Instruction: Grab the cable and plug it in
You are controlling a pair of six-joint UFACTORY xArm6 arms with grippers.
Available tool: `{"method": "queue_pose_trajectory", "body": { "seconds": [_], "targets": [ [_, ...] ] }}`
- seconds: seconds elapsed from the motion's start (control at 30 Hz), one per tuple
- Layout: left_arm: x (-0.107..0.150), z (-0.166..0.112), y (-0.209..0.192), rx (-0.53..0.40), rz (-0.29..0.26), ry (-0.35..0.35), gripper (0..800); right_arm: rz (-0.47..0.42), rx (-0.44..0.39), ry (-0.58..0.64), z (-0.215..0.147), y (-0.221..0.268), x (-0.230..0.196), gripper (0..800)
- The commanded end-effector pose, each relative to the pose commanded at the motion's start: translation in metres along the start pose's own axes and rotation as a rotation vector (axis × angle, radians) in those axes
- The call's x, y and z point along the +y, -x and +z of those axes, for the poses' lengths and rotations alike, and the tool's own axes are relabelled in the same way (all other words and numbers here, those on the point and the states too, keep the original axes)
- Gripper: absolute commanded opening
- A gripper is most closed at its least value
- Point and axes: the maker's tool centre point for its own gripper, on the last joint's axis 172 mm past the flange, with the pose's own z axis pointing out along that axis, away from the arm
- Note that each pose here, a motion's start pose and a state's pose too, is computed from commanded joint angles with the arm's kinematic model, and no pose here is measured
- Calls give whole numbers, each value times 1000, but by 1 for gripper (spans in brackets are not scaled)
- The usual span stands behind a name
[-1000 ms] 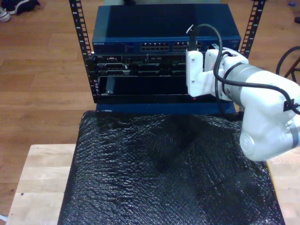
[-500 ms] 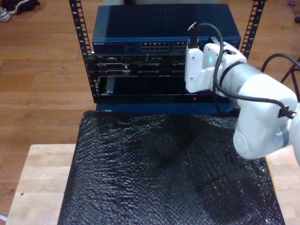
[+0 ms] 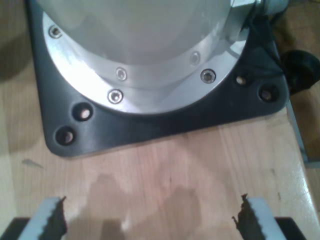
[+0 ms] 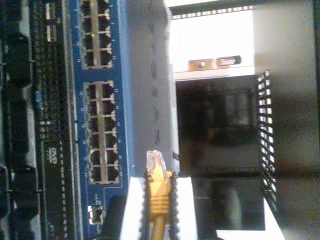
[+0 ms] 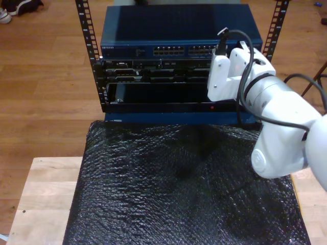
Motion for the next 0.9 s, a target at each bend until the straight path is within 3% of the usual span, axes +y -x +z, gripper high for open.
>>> {"method": "queue_pose_trajectory", "body": {
  "seconds": [0.3, 0.63, 0.9],
  "targets": [
    [0, 0, 0, 0, 0, 0, 800, 6, -27, 0, 0, 17, -6, 0],
    [0, 0, 0, 0, 0, 0, 799, -57, -38, 186, -11, 22, 16, 0],
    [0, 0, 0, 0, 0, 0, 799, -41, -77, 205, -2, 30, 12, 0]
  ]
}}
